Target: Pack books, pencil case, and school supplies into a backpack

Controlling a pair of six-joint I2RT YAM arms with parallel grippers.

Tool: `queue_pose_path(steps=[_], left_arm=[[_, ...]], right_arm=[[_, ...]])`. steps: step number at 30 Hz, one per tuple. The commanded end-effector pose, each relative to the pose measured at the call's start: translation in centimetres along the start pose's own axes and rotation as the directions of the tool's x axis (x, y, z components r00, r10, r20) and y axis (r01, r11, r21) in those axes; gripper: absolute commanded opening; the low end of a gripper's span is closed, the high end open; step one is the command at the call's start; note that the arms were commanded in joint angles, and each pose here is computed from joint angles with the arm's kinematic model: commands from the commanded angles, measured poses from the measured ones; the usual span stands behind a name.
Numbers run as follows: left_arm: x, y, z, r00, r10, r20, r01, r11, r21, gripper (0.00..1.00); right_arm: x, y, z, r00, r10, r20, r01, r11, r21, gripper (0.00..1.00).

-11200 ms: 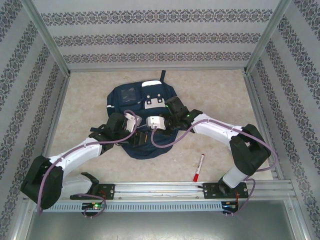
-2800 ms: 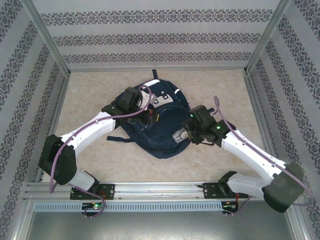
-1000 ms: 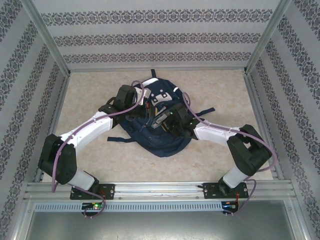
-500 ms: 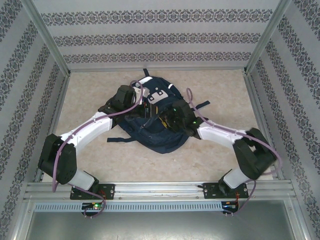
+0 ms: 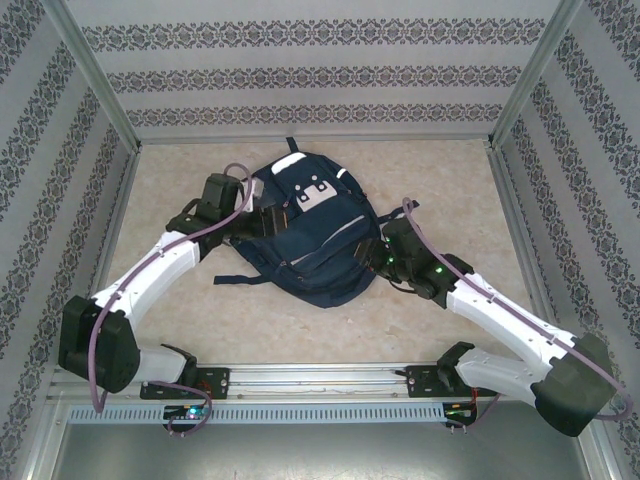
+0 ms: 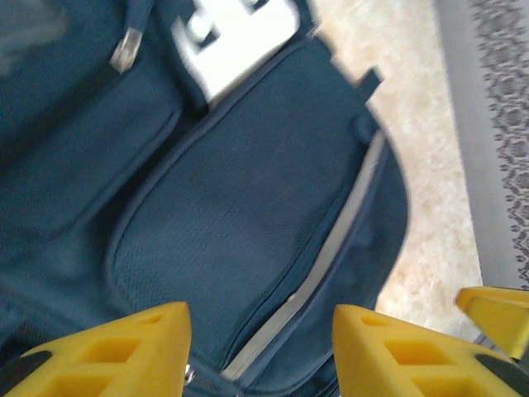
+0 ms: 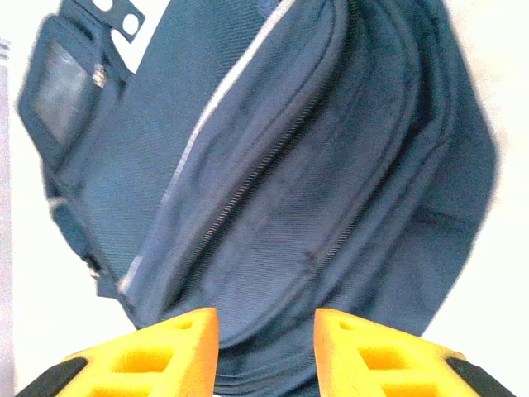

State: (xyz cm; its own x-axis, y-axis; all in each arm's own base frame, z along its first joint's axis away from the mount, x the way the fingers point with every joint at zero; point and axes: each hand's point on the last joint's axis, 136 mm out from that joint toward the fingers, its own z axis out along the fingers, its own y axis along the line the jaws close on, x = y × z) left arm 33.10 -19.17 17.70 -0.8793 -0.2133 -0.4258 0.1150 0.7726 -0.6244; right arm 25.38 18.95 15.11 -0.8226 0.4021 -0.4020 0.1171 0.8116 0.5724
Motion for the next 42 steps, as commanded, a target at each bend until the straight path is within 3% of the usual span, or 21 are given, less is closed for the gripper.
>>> queue_pose_path(steps=[1,6,11,17,21,22,24,28,35,42], left_arm=[[2.7,2.9,1.8,0.975,-0.207,-0.082,0.200,0.976,-0.086,0.50],[3.0,5.2,3.7,0.955,-0.288,-0.073,0.273,0.948,-0.162,0.52],[2.7,3.9,6.4,0.932,-0.341,-0.126,0.337,0.940,-0.054,0.49],[4.0,5.0,7.8,0.902,-0.401,-0.162,0.386,0.915,-0.113,0.43],[4.1,4.8,7.7,0.898,-0.407,-0.167,0.393,0.913,-0.111,0.31],[4.1,4.5,7.5,0.899,-0.406,-0.163,0.393,0.913,-0.106,0.24],[3.9,2.7,6.3,0.939,-0.310,-0.150,0.305,0.951,-0.059,0.13],[5.2,2.9,5.0,0.933,-0.337,-0.123,0.323,0.939,-0.120,0.00],[7.8,4.5,3.7,0.906,-0.413,-0.092,0.391,0.900,-0.191,0.00],[8.9,2.2,3.8,0.858,-0.512,-0.050,0.504,0.856,-0.115,0.00]], right_arm=[[-0.2,-0.5,-0.4,0.981,-0.194,0.003,0.194,0.978,0.081,0.36],[0.3,2.6,0.9,0.949,-0.314,-0.012,0.314,0.949,0.005,0.38],[1.7,4.0,2.6,0.939,-0.342,-0.040,0.340,0.940,-0.037,0.37],[2.7,5.4,4.3,0.912,-0.408,-0.050,0.403,0.911,-0.092,0.37],[3.2,6.4,5.5,0.880,-0.471,-0.056,0.463,0.879,-0.116,0.40],[2.9,5.7,6.3,0.887,-0.458,-0.064,0.453,0.888,-0.071,0.43],[2.0,4.3,8.2,0.911,-0.407,-0.071,0.406,0.913,-0.035,0.38],[0.1,3.6,10.7,0.912,-0.406,-0.060,0.406,0.914,-0.022,0.27],[-2.6,4.6,14.0,0.870,-0.491,-0.032,0.487,0.869,-0.088,0.22],[-3.7,6.6,18.5,0.867,-0.498,-0.026,0.485,0.853,-0.195,0.23]])
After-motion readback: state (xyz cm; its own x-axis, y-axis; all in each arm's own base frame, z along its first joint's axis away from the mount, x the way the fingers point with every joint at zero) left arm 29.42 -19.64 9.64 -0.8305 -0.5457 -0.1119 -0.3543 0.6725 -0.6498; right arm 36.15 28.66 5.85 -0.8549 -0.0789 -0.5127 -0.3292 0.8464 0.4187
